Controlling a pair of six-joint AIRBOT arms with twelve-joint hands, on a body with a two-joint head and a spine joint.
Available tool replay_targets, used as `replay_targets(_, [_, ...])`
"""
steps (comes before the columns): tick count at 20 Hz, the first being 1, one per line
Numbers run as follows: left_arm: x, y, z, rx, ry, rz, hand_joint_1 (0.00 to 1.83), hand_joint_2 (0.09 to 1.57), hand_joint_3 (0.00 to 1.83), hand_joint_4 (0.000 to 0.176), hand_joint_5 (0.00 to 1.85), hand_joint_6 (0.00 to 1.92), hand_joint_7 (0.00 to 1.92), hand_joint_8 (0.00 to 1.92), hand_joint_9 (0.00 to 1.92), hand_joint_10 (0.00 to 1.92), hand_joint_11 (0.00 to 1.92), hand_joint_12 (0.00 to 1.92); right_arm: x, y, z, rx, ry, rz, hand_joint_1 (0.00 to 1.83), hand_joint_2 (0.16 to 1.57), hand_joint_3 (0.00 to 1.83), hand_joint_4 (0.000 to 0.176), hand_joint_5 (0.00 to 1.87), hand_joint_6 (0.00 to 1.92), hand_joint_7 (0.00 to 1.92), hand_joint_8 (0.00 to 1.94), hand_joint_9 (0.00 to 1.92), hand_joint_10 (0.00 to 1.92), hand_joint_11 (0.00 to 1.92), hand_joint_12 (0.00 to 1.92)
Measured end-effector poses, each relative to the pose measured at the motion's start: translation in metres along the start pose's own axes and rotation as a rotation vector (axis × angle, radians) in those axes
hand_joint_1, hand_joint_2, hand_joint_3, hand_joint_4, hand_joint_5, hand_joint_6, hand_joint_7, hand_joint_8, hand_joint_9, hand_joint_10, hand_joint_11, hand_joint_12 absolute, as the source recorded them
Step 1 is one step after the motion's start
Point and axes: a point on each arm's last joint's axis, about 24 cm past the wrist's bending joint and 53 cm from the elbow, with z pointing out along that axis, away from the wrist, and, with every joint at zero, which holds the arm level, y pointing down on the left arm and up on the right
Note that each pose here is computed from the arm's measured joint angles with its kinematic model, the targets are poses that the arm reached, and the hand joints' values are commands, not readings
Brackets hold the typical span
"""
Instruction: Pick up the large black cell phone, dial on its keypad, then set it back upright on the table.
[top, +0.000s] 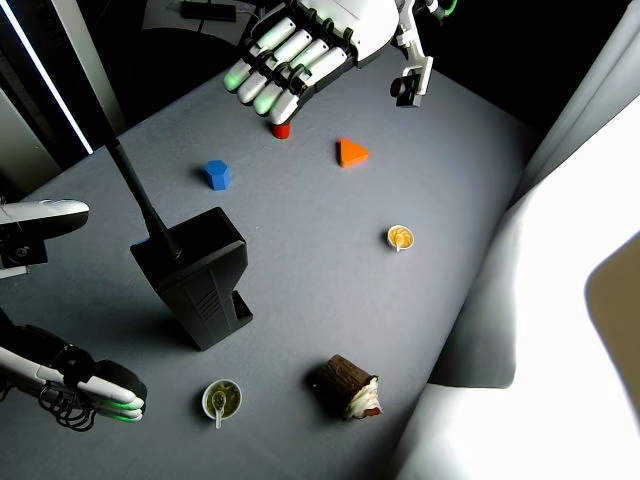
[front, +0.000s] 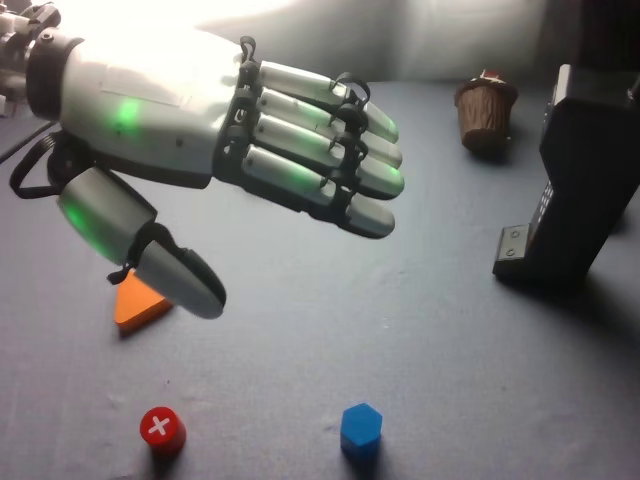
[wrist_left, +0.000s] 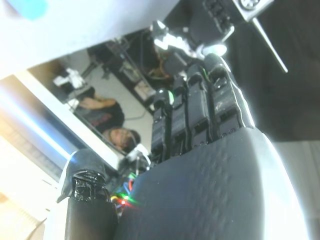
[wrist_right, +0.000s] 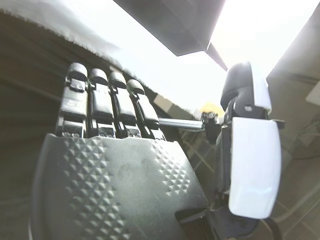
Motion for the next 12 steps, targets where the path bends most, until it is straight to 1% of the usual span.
replay_targets(2, [-0.004,0.004,0.000,-0.015,-0.018,-0.022,0.05,1.19,0.00,0.041,0.20,0.00,0.15,0.00,0.15,0.00,0.00,0.42,0.001,0.000,0.001,-0.003,0.008,-0.003,0.75,0.99,0.00,0.000,0.00,0.00,0.00,0.00,0.00,0.00,0.00,0.00])
replay_targets(3, [-0.006,0.004,0.000,-0.015,-0.027,-0.029,0.05,1.19,0.00,0.041,0.20,0.00,0.15,0.00,0.14,0.00,0.00,0.41,0.000,0.000,0.002,-0.004,0.008,-0.005,0.77,1.00,0.00,0.000,0.00,0.00,0.00,0.00,0.00,0.00,0.00,0.00])
replay_targets(5, [-0.011,0.004,0.000,-0.014,-0.046,-0.048,0.04,1.19,0.00,0.044,0.20,0.00,0.15,0.00,0.15,0.00,0.00,0.39,-0.002,0.002,0.003,-0.009,0.006,-0.011,0.78,1.01,0.01,0.000,0.00,0.00,0.00,0.00,0.00,0.00,0.00,0.00])
replay_targets(7, [-0.015,0.007,-0.001,-0.027,-0.064,-0.065,0.04,1.19,0.00,0.039,0.20,0.00,0.16,0.00,0.15,0.00,0.00,0.39,-0.005,0.003,0.004,-0.015,0.002,-0.017,0.77,1.01,0.01,0.000,0.00,0.00,0.00,0.00,0.00,0.00,0.00,0.00])
replay_targets(9, [-0.019,0.011,-0.001,-0.044,-0.084,-0.069,0.07,1.19,0.00,0.036,0.21,0.01,0.16,0.00,0.15,0.00,0.00,0.39,-0.003,0.003,0.005,-0.014,0.004,-0.016,0.72,1.02,0.01,0.000,0.00,0.00,0.00,0.00,0.00,0.00,0.00,0.00])
replay_targets(10, [-0.021,0.014,-0.002,-0.055,-0.096,-0.075,0.06,1.19,0.00,0.037,0.21,0.00,0.16,0.00,0.15,0.00,0.00,0.39,-0.002,0.004,0.006,-0.017,0.005,-0.013,0.73,1.02,0.01,0.000,0.00,0.00,0.00,0.00,0.00,0.00,0.00,0.00])
replay_targets(12, [-0.021,0.018,-0.003,-0.073,-0.098,-0.076,0.04,1.19,0.00,0.042,0.20,0.00,0.16,0.00,0.15,0.00,0.00,0.39,0.001,0.006,0.007,-0.025,0.012,-0.008,0.74,1.03,0.01,0.000,0.00,0.00,0.00,0.00,0.00,0.00,0.00,0.00])
